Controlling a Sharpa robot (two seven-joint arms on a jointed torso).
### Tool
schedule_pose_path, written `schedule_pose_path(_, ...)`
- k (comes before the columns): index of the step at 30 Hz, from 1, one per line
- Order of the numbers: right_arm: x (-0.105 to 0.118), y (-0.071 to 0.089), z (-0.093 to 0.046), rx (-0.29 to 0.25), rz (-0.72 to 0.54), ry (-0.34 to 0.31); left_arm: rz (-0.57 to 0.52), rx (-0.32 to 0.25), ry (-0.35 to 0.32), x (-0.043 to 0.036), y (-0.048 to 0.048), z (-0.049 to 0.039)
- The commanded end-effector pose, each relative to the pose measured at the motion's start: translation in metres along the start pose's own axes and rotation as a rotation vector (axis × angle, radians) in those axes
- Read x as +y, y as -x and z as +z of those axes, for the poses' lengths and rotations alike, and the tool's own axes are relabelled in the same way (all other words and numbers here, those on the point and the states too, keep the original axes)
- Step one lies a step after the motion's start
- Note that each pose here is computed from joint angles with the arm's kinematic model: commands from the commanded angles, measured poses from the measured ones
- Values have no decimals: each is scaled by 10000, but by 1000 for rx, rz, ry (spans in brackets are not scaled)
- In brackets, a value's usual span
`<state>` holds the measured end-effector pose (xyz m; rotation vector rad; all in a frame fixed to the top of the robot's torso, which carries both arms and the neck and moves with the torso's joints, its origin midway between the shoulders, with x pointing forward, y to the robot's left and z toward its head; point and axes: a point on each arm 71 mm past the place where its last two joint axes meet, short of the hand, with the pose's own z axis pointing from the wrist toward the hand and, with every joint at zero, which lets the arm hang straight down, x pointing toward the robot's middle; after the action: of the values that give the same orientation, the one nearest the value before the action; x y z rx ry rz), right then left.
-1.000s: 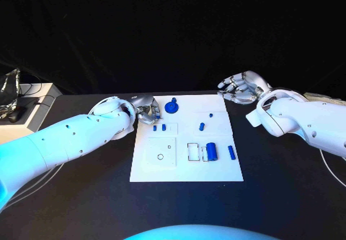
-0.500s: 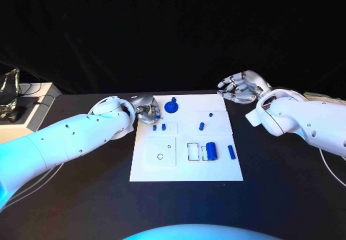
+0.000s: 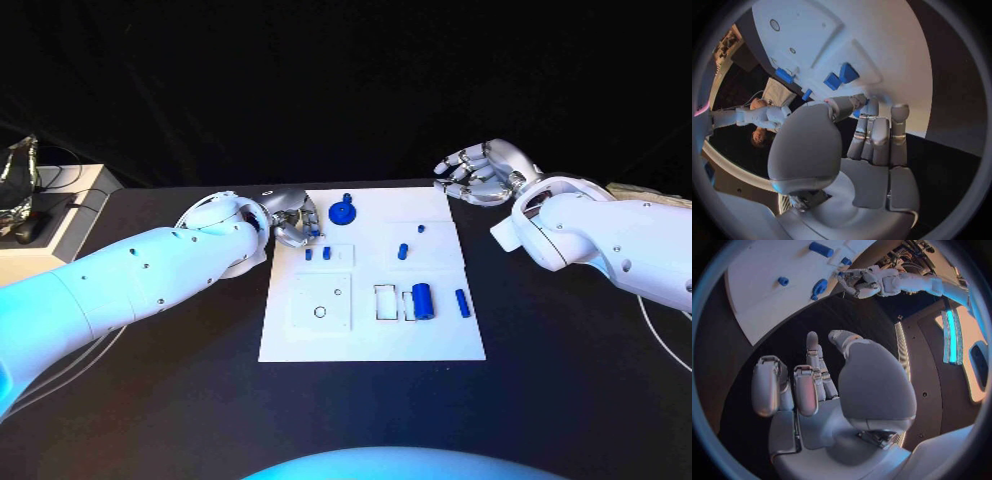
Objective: Assemble the parts on the task board
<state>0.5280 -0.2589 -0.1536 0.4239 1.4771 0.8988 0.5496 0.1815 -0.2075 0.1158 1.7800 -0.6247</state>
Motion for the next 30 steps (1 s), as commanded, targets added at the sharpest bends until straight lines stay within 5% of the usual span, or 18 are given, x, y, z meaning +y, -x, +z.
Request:
schedule_pose_path(1,15,-9,1,7,-5,15,-3,-1,-27,-48,-1,7)
schedule_pose_path(30,20,-13,1,8,-4,16,-45,-32,-65,-85,23,6)
